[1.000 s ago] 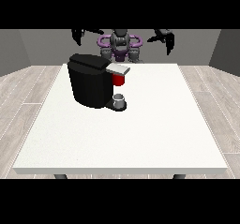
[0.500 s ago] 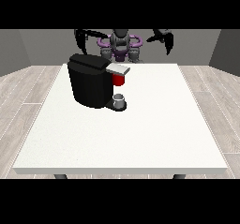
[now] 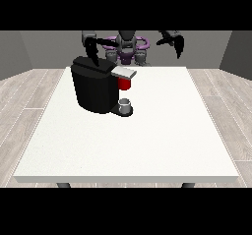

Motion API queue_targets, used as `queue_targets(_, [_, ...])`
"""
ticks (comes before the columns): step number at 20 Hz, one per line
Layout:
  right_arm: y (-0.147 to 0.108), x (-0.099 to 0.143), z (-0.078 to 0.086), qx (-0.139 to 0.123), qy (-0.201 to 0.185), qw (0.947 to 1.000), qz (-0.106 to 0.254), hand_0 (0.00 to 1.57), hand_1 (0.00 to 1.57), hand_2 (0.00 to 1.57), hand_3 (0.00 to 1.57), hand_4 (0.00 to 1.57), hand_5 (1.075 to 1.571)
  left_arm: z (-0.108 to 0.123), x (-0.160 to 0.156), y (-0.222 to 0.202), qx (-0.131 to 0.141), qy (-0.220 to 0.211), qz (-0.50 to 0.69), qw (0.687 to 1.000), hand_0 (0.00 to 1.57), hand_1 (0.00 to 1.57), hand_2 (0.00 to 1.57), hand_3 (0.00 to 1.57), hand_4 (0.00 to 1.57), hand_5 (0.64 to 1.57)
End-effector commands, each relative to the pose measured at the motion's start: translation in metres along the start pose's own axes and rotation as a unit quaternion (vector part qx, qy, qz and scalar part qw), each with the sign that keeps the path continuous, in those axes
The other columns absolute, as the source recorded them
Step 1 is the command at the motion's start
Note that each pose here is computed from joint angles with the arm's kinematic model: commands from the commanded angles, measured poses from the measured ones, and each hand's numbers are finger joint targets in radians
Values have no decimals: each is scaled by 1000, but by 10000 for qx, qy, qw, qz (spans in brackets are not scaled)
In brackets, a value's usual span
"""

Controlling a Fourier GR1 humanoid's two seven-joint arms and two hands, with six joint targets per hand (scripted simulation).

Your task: Insert the coffee pod into the coffee machine and close the lid

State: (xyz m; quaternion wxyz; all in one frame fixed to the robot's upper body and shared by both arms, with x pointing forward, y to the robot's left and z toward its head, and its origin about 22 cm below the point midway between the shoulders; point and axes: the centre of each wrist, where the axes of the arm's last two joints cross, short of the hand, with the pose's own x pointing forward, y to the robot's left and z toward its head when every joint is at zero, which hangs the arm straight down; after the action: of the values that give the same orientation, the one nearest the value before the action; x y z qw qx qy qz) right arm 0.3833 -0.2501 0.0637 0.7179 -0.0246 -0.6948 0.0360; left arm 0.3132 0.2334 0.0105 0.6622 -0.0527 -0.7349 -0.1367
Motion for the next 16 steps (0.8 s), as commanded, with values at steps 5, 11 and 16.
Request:
queue_targets(5, [34, 21, -13, 409, -309, 9986, 114, 0, 0, 0, 0, 0, 1571, 16, 3, 27, 381, -186, -225, 9988, 0, 0, 0, 0, 368, 1571])
queue_targets(11, [23, 41, -25, 442, -344, 9974, 451, 0, 0, 0, 0, 127, 1571, 26, 8, 21, 358, 60, -311, 9989, 0, 0, 0, 0, 299, 1571])
queue_targets(16, [51, 65, -32, 844, -765, 9907, 746, 0, 0, 0, 0, 119, 1571, 8, 28, 30, 424, -69, -365, 9984, 0, 0, 0, 0, 346, 1571])
